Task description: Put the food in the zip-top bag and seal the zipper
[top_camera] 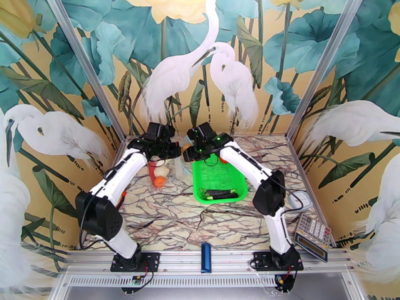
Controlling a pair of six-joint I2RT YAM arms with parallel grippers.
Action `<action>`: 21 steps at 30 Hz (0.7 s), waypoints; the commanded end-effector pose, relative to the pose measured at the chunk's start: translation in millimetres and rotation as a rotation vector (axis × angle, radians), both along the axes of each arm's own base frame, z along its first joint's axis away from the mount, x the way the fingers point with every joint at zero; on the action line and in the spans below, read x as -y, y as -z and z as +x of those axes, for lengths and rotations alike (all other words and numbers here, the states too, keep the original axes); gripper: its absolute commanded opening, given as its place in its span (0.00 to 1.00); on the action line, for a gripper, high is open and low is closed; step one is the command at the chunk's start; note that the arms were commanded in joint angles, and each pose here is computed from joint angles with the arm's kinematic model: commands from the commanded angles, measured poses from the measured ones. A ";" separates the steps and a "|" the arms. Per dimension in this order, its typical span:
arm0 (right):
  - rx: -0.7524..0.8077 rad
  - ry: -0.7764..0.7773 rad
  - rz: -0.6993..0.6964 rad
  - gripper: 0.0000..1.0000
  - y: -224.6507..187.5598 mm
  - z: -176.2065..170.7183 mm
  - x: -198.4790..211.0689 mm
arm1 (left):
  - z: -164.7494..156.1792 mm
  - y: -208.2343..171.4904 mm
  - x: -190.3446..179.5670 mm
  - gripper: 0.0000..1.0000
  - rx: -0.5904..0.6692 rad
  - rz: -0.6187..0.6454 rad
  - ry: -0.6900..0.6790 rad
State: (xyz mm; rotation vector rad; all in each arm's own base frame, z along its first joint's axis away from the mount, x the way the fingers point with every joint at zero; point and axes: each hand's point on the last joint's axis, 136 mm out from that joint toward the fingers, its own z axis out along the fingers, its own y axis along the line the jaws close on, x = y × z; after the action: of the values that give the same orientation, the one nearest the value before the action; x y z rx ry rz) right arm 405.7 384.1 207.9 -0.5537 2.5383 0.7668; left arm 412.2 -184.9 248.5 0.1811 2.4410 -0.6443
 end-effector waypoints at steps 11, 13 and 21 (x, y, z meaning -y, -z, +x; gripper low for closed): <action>-0.015 -0.014 -0.060 0.77 3.5 -4.4 -1.7 | -10.3 -16.6 3.8 0.00 0.030 -0.043 0.010; -0.005 -0.016 -0.054 0.81 -0.3 -4.2 -2.6 | -11.0 -17.3 3.6 0.00 0.031 -0.043 0.010; 0.130 0.090 -0.095 0.81 -33.7 14.4 30.3 | -14.5 -21.5 -0.8 0.00 0.043 -0.026 0.006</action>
State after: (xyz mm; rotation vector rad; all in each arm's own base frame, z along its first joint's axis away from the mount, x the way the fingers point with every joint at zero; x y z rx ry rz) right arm 408.8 371.9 201.2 -0.5513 2.5831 0.6311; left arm 406.0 -183.7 259.9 0.1675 2.4142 -0.6589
